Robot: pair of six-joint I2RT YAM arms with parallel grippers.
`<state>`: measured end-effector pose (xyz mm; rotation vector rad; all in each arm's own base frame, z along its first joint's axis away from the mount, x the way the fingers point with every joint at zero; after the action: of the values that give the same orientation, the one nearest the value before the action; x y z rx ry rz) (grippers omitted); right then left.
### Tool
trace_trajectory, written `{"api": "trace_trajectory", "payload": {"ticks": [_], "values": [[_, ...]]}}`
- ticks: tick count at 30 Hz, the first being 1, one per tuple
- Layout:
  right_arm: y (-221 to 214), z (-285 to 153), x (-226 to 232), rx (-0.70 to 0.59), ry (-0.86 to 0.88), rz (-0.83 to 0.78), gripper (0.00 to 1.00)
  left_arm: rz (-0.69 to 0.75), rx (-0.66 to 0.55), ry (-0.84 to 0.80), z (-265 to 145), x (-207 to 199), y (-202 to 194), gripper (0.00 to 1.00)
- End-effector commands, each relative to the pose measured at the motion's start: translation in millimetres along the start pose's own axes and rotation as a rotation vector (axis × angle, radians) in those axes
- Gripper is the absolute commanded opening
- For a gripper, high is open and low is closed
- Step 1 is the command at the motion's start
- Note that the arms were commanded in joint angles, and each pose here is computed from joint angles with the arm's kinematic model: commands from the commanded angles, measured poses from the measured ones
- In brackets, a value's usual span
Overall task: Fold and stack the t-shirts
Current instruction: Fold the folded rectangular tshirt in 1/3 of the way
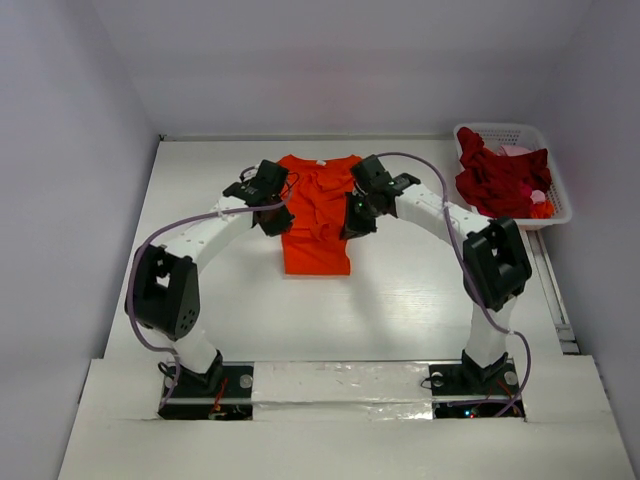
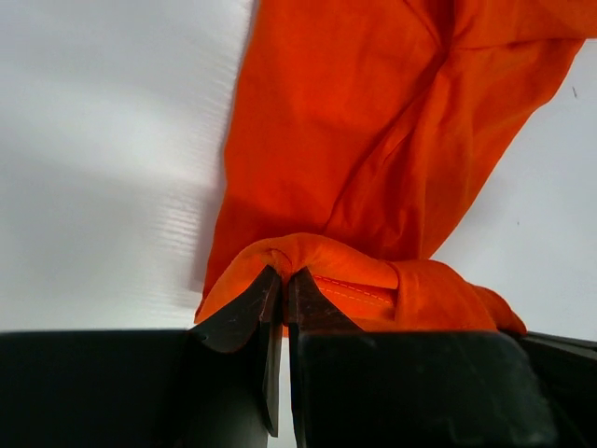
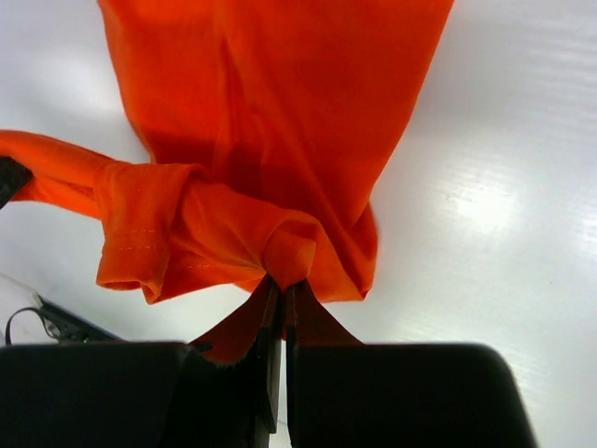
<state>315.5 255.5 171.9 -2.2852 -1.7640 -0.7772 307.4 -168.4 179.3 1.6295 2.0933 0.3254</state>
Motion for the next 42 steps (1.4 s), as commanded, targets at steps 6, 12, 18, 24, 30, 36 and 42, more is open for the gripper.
{"api": "trace_trajectory", "payload": {"ticks": [6, 12, 18, 24, 30, 36, 42], "values": [[31, 3, -6, -0.009, -0.032, -0.026, 0.00, 0.034, -0.051, 0.011, 9, -4, 27, 0.00], [34, 9, -4, 0.003, -0.032, -0.032, 0.00, 0.041, -0.049, 0.024, 21, -4, 32, 0.00], [36, 16, -2, 0.016, -0.025, -0.042, 0.00, 0.046, -0.037, 0.032, 31, -2, 33, 0.00], [39, 26, 0, 0.035, -0.024, -0.039, 0.00, 0.043, -0.018, 0.032, 44, 0, 32, 0.00], [45, 31, 7, 0.048, -0.007, -0.041, 0.00, 0.050, 0.016, 0.027, 56, -2, 35, 0.00], [48, 36, 10, 0.047, 0.002, -0.031, 0.00, 0.054, 0.015, 0.024, 62, -3, 42, 0.00], [46, 47, 7, 0.073, 0.000, -0.026, 0.00, 0.051, 0.034, 0.023, 71, -1, 42, 0.02]]}}
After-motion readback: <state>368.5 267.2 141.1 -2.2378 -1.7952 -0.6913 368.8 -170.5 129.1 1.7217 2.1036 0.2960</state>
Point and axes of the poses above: each gripper's point midway between its finger pads, its own z axis out along the fingers, its own x axis along the line the jaws close on, y = z × x, the point moved 8 cm from there along -z, back along the fingers, and after that the axes turned 15 degrees about z, right-handed, at the moved point
